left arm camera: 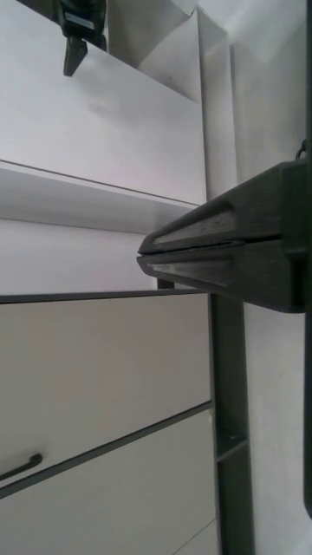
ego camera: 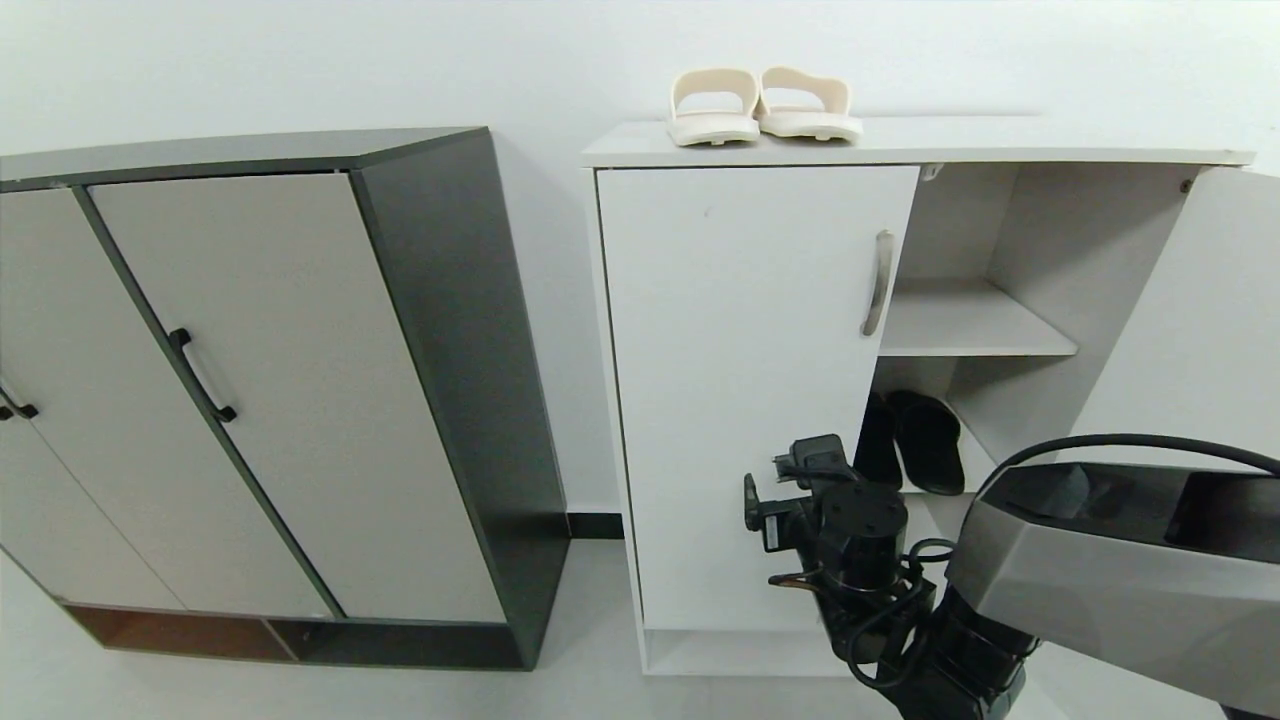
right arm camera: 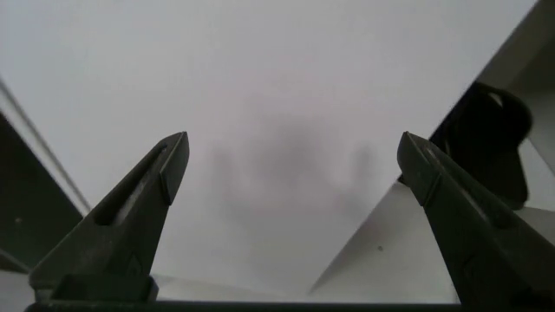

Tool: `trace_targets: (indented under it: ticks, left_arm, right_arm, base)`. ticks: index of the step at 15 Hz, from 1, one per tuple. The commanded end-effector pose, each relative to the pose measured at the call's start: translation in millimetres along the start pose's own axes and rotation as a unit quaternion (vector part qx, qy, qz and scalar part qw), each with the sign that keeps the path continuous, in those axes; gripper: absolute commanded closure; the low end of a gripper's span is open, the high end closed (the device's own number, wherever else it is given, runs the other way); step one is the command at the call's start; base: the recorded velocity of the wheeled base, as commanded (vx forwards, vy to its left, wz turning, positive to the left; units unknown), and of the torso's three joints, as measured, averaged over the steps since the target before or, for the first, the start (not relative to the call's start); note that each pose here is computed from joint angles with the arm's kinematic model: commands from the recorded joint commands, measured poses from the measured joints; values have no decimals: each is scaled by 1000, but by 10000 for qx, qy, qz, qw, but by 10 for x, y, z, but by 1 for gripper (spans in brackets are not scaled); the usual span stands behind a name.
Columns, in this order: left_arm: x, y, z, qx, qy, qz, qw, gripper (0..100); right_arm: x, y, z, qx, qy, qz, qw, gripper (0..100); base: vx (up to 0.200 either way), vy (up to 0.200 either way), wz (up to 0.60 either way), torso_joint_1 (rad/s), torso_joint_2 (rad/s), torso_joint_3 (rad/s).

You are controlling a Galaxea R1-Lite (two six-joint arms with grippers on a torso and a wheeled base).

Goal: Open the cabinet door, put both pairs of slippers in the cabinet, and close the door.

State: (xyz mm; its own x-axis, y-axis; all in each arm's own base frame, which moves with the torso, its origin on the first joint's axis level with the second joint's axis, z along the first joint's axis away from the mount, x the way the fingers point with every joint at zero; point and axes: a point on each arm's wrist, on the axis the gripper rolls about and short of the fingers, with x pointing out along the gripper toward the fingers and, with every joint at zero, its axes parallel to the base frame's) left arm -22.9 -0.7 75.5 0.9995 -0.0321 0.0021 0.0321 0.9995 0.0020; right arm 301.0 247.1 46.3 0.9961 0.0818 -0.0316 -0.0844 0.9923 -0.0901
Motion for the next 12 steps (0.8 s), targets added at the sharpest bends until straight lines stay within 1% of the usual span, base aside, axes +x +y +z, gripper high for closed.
trace_targets:
  ticks: [1,3,6,12]
  left_arm:
    - [1,0,1,-2,3,0,10000,100]
    - [1,0,1,-2,3,0,10000,100]
    - [1,0,1,-2,3,7,10000,100]
    - [1,0,1,-2,3,0,10000,100]
  right_arm:
    - [-2,2,-8,-10,8,3,10000,0]
    - [-6,-1,-14,-19,20,4,10000,0]
    - [-16,0,-22,-36,32,5,10000,0]
    - [-14,1,-19,-31,26,4,10000,0]
  base:
    - [0,0,0,2,-281,-286]
    - [0,0,0,27,-171,-346]
    - [0,0,0,48,-523,-362]
    - [0,0,0,128,-468,-342]
